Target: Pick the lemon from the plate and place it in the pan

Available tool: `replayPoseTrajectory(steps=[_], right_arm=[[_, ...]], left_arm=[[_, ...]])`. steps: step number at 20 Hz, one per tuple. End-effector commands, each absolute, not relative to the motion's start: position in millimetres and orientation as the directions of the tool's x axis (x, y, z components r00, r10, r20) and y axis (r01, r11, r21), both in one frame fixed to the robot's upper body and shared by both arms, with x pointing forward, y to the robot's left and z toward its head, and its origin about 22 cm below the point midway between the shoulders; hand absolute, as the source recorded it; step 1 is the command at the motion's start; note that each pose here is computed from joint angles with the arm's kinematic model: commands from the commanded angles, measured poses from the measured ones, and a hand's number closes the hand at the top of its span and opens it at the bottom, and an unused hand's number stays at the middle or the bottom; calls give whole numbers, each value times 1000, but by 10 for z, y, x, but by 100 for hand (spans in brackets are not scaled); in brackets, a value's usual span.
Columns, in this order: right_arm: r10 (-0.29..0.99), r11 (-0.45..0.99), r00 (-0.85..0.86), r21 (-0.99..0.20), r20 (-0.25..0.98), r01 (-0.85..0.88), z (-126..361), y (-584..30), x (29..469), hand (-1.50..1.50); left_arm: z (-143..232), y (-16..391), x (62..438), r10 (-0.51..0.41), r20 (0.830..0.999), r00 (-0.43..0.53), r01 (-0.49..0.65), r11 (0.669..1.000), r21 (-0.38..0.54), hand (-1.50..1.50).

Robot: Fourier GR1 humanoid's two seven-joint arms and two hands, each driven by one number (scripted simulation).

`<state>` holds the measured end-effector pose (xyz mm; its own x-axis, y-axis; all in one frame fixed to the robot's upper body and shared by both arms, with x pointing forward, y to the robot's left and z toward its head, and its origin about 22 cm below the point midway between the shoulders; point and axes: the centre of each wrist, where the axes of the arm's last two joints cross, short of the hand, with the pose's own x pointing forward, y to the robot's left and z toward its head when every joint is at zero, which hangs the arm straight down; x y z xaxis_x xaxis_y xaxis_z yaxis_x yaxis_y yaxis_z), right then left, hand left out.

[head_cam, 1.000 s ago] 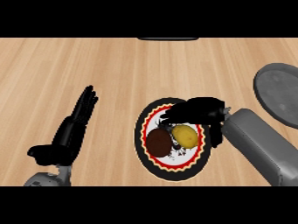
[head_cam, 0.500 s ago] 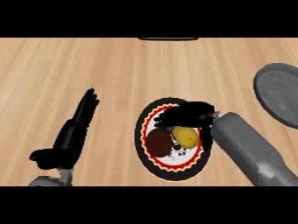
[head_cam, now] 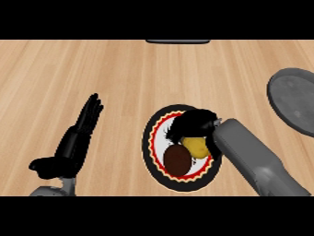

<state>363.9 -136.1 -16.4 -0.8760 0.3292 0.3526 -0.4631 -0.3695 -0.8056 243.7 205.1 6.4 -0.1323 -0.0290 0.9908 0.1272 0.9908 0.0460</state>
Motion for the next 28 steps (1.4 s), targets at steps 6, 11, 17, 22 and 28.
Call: replayPoseTrajectory(steps=[6, 11, 17, 22, 28], right_arm=[[267, -364, -903, -833, 336, -417, -447, -1499, 3580, 150], [257, -212, -913, -903, 317, -374, -254, -1381, 3683, 150], [705, 111, -625, -922, 336, -370, -185, -1887, 3767, 150], [937, 305, -127, -940, 325, -151, -25, -2443, 3863, 150], [906, 412, 14, -888, 423, 206, 414, -2173, 3888, 150]], left_arm=[[79, 2221, 2551, -32, 991, -133, 112, 993, 47, 0], [77, 2020, 2404, -22, 991, -128, 132, 991, 39, 0], [17, 2197, 2376, -53, 994, -96, 61, 996, 59, 0], [-20, 2235, 2326, -51, 995, -87, 6, 999, 52, 0], [-35, 2251, 2294, -51, 995, -83, 35, 998, 54, 0]])
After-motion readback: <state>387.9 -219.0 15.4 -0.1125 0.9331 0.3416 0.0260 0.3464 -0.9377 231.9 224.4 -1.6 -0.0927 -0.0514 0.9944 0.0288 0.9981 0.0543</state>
